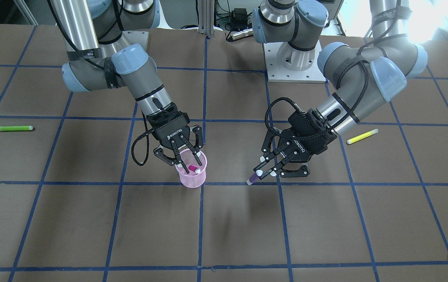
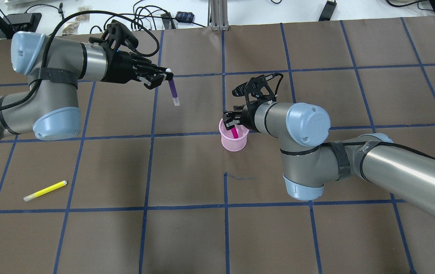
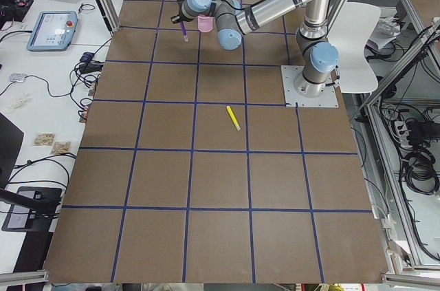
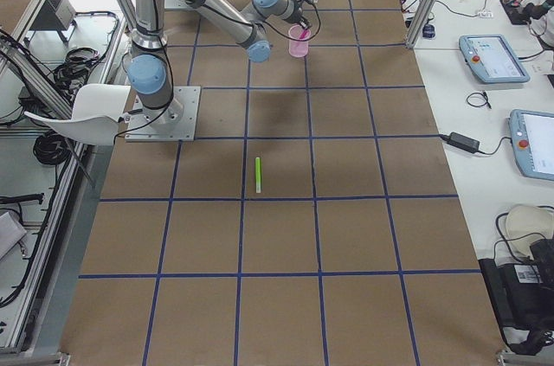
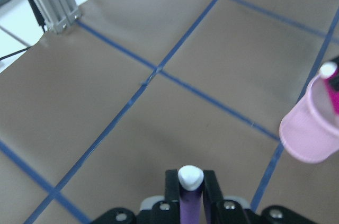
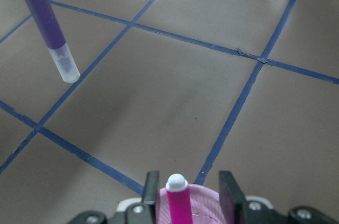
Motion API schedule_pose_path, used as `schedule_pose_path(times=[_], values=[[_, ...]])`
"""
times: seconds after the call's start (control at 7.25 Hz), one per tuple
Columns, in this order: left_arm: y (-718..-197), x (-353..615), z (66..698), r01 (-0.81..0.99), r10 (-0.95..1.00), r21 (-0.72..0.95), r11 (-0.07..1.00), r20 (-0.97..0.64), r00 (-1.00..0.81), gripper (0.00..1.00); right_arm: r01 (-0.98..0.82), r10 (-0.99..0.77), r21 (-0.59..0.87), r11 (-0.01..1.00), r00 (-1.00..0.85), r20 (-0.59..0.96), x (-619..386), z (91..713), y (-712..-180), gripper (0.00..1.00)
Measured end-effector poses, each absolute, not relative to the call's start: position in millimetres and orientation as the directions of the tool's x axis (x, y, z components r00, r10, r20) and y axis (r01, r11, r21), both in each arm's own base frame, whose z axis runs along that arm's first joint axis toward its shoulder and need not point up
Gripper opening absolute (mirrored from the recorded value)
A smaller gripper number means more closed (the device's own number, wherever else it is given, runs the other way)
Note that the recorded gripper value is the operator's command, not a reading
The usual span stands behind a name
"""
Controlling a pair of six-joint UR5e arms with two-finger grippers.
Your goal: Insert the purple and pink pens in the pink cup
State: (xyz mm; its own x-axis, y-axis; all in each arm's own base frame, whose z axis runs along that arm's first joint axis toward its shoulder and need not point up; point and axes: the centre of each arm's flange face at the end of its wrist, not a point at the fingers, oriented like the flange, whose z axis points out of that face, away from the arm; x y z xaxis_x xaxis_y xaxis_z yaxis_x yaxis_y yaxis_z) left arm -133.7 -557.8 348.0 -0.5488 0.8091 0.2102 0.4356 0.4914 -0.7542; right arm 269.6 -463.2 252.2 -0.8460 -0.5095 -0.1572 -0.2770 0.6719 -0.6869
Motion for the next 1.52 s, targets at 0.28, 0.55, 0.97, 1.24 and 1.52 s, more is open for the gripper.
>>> schedule_pose_path(times=[0.28, 0.55, 0.97, 1.24, 1.52], values=[[-548.5, -155.0, 360.0, 0.378, 0.820, -0.785, 0.491, 0.270, -0.504, 0.00, -0.246, -0.481, -0.684, 0.687, -0.859, -0.175, 261.4, 267.0, -472.5, 1.00], [-537.7, -184.6, 362.8, 0.371, 0.826, -0.784, 0.498, 0.298, -0.479, 0.00, -0.233, -0.447, -0.646, 0.727, -0.875, -0.187, 247.0, 283.8, -500.0, 1.00], [-518.3, -244.4, 342.5, 0.390, 0.809, -0.764, 0.515, 0.282, -0.515, 0.00, -0.253, -0.405, -0.515, 0.819, -0.891, -0.206, 222.4, 320.9, -531.5, 1.00], [-509.8, -275.9, 323.2, 0.436, 0.796, -0.740, 0.512, 0.218, -0.566, 0.00, -0.302, -0.389, -0.373, 0.878, -0.902, -0.186, 165.9, 349.5, -538.1, 1.00], [-505.3, -296.2, 302.2, 0.458, 0.781, -0.710, 0.535, 0.209, -0.589, 0.89, -0.319, -0.351, -0.240, 0.917, -0.931, -0.102, 125.2, 378.4, -528.1, 1.00]])
